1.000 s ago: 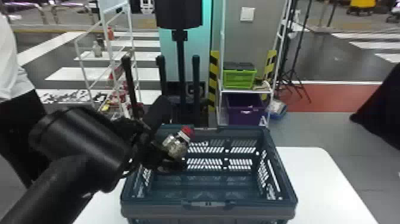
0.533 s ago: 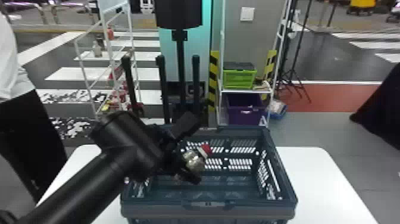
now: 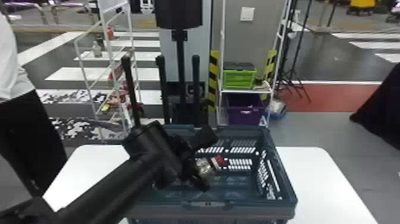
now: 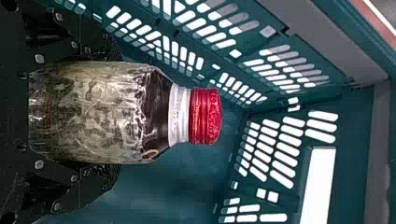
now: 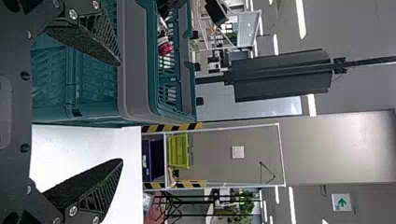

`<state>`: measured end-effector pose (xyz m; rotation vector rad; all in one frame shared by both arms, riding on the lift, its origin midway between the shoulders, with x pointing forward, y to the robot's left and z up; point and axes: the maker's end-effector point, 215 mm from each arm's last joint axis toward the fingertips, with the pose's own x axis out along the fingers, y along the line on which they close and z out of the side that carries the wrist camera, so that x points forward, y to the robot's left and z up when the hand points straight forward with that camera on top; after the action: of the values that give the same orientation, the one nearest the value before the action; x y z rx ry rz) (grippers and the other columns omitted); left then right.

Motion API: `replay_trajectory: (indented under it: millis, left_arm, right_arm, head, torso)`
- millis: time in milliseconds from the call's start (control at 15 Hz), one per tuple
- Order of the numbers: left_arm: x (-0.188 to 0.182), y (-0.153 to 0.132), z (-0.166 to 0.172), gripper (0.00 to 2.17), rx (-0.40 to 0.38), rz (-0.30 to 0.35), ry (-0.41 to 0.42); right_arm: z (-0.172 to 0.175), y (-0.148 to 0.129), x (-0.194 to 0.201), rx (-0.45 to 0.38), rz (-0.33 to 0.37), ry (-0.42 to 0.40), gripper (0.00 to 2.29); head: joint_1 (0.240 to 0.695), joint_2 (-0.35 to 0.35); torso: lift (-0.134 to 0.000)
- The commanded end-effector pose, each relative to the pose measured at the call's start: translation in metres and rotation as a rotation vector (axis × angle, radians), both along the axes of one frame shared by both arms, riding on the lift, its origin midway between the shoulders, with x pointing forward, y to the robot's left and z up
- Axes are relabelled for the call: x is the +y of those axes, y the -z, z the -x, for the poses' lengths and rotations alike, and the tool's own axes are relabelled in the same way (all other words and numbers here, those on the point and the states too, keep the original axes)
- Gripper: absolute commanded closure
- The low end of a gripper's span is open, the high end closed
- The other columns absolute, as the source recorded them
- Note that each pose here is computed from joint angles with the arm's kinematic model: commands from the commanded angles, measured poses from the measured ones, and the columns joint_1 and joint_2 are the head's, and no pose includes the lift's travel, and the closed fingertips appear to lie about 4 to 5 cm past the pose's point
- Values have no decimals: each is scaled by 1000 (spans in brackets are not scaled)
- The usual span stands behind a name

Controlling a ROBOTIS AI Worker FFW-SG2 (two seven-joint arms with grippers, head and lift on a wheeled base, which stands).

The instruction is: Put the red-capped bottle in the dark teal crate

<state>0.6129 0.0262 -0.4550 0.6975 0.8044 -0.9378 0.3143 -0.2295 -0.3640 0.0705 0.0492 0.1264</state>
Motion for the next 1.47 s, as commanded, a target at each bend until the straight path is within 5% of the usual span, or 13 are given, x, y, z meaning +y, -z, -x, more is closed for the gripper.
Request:
replay_trajectory:
  millis: [0, 67, 333, 400, 733, 1067, 1400]
  left_arm:
    - [1, 3, -1, 1980, -1, -9, 7]
    - [3, 3, -1, 1946, -1, -9, 4]
    - [6, 5, 0, 360, 1, -12, 3]
    - [6, 5, 0, 215, 1, -10, 4]
    - [-3, -13, -1, 124, -23, 33, 2]
    - [32, -62, -15, 124, -76, 117, -114]
    - [104, -146, -7, 124, -233, 349, -339]
  right_arm:
    - [-1, 0, 1, 0, -2, 0, 151]
    - [-1, 0, 1, 0, -1, -1, 151]
    - [-1, -1, 0, -2, -1, 2, 151]
    - [0, 0, 0, 0, -1, 2, 151]
    - [3, -2, -1, -7, -2, 6, 151]
    - [3, -1, -1, -4, -3, 7, 151]
    - [1, -1, -2, -5, -2, 7, 151]
  head:
    - [499, 0]
    - [499, 0]
    - [499, 0]
    - [499, 0]
    - [499, 0]
    - [499, 0]
    - [499, 0]
  torso:
    - [0]
    - [0]
    - [0]
    - [0]
    - [0]
    - [0]
    - [0]
